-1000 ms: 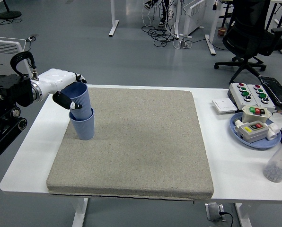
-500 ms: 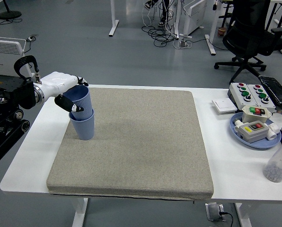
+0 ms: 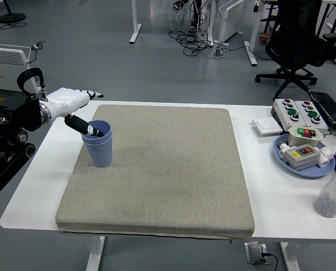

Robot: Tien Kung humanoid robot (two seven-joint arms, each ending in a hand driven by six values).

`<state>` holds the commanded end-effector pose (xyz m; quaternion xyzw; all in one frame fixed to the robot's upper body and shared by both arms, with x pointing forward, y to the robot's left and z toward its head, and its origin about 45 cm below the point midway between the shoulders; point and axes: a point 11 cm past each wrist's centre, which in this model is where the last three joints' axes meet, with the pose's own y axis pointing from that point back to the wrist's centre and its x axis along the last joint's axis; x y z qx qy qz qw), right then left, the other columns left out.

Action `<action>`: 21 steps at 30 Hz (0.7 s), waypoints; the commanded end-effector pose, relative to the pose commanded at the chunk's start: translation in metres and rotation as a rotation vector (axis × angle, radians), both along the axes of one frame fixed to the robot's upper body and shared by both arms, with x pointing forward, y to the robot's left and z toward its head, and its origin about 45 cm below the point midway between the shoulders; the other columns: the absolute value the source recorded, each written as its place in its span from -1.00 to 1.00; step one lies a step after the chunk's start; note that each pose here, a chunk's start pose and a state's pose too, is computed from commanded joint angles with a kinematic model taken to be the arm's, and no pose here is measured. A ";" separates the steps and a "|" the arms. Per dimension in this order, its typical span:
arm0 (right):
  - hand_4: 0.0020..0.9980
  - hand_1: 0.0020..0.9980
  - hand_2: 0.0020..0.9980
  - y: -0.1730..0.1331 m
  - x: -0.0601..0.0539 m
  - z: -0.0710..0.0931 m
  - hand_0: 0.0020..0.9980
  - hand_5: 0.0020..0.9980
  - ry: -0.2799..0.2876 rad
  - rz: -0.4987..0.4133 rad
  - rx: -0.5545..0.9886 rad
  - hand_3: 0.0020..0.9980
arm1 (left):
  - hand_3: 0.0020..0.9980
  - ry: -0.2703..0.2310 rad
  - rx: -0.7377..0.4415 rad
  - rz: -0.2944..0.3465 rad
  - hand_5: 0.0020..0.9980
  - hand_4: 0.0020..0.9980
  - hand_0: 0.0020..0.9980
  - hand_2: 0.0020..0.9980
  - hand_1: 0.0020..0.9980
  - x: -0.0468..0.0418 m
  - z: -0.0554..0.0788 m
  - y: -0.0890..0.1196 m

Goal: Push cup pick cup insert cup

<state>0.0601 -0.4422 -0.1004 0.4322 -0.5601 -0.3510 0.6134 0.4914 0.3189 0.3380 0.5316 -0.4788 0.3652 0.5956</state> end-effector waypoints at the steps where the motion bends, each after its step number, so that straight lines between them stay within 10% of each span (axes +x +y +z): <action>1: -0.66 0.34 0.42 0.000 0.000 0.000 0.47 -0.22 0.000 0.000 0.000 0.21 | 1.00 -0.016 -0.015 -0.006 0.24 1.00 0.77 1.00 0.94 -0.0001 0.002 -0.001; 9: -0.66 0.34 0.42 0.000 0.001 0.000 0.47 -0.22 -0.001 0.000 0.001 0.21 | 1.00 -0.165 -0.325 0.081 0.39 0.93 0.72 1.00 0.86 -0.0030 0.012 0.007; 10: -0.66 0.34 0.42 0.000 0.001 0.000 0.46 -0.22 -0.002 0.000 0.001 0.21 | 0.68 -0.172 -0.386 0.119 0.62 0.39 0.46 0.64 0.60 -0.0051 0.009 0.012; 12: -0.66 0.34 0.42 0.000 0.001 0.000 0.46 -0.22 -0.003 -0.001 0.001 0.21 | 0.68 -0.180 -0.508 0.174 0.62 0.39 0.46 0.64 0.60 -0.0086 0.004 0.018; 21: -0.65 0.34 0.42 0.000 0.002 0.000 0.47 -0.22 -0.007 0.000 -0.001 0.21 | 0.65 -0.332 -1.100 0.304 0.96 0.32 0.48 0.62 0.63 -0.0435 -0.023 0.038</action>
